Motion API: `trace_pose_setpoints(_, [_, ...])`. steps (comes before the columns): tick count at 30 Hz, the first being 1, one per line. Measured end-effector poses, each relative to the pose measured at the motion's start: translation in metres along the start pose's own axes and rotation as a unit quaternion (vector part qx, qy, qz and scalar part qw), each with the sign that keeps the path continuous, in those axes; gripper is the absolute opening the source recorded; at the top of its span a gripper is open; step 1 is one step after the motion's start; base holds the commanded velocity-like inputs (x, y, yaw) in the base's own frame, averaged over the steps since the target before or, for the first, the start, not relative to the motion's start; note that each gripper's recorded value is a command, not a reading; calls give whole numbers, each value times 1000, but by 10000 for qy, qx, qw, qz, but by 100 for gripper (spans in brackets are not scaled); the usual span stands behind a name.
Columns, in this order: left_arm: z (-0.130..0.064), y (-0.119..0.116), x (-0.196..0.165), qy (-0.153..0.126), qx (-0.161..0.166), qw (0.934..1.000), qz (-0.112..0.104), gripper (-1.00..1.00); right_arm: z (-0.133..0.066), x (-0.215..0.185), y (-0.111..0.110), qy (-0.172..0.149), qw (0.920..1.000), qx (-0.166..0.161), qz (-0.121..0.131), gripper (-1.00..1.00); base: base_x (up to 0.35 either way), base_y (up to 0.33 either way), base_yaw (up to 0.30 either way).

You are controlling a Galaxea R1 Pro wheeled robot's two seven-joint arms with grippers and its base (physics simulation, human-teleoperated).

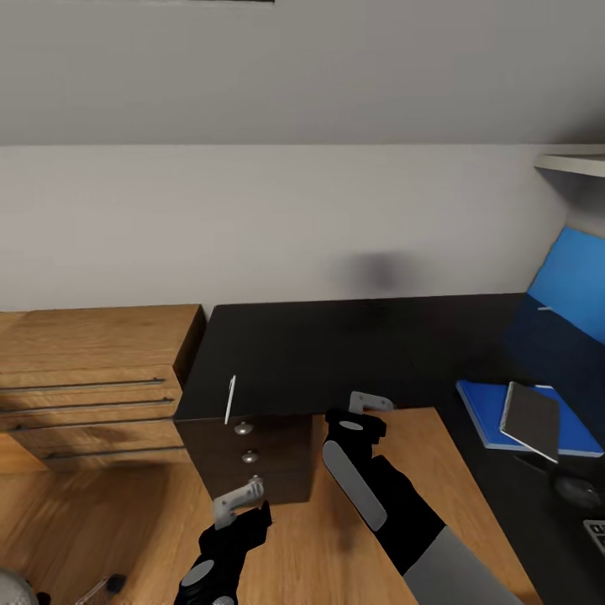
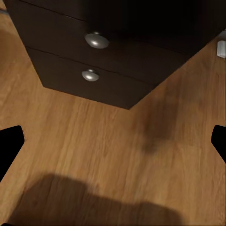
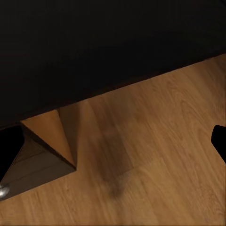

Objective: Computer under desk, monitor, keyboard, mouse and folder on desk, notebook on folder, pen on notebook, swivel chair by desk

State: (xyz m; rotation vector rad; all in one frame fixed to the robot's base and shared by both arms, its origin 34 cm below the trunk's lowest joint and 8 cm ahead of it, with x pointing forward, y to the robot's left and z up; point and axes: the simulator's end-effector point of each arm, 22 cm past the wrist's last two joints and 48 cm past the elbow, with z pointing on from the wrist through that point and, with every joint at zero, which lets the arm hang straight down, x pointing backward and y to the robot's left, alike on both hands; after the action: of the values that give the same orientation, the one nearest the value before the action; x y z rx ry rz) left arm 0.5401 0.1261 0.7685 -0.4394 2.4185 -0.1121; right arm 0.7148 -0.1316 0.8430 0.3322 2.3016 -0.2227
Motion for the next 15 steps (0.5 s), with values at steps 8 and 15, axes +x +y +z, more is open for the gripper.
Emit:
trace_pose_setpoints(8, [3,2,2,42,-28,10000,-13,100,3,3,0,18,10000,10,28,100,0,0,190])
trace_pose_setpoints(15, [5,3,5,80,-43,10000,-14,100,6,7,0,47,10000,15,31,100,0,0,189])
